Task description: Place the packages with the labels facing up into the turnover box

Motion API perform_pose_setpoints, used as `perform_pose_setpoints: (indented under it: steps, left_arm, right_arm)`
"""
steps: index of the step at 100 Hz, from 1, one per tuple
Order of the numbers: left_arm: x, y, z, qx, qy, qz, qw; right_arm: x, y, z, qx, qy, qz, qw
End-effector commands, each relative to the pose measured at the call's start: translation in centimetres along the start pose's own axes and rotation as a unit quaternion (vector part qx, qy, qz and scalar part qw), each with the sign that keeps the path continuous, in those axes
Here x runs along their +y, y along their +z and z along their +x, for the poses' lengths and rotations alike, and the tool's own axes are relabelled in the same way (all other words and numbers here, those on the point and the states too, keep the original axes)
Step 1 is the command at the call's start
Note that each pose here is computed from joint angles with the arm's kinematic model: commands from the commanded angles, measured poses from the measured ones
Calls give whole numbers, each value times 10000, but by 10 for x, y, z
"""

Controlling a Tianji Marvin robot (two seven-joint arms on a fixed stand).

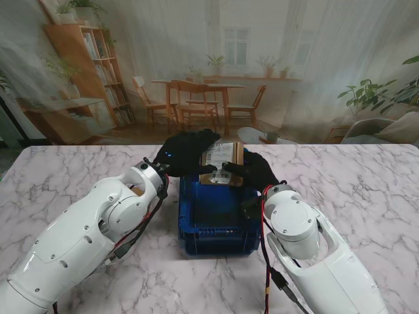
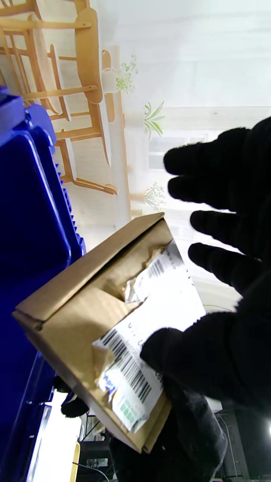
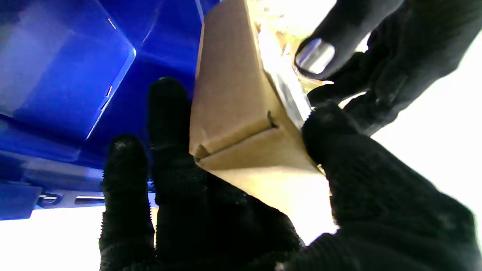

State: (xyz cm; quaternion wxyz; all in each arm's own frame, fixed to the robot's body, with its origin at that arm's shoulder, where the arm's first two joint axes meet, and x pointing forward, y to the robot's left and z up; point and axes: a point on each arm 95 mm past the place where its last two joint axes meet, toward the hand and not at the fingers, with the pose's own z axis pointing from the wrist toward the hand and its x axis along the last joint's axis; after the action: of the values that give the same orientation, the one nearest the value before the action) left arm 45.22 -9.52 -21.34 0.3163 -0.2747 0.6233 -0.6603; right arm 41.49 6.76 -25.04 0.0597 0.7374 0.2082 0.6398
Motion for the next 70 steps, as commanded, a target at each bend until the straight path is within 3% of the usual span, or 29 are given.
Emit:
perform_pose_setpoints:
  steps: [1, 29, 70]
  left_arm:
    - [1, -2, -2, 77, -16, -186, 9998]
    - [4, -8, -10, 124, -12, -656, 9978]
    - [2, 2, 6, 176, 17, -443, 9989]
  right_arm:
    - [-2, -1, 2, -14, 70, 4, 10000]
    - [-1, -2, 2, -39, 166, -70, 9998]
    - [-2, -2, 3, -12, 242, -19, 9997]
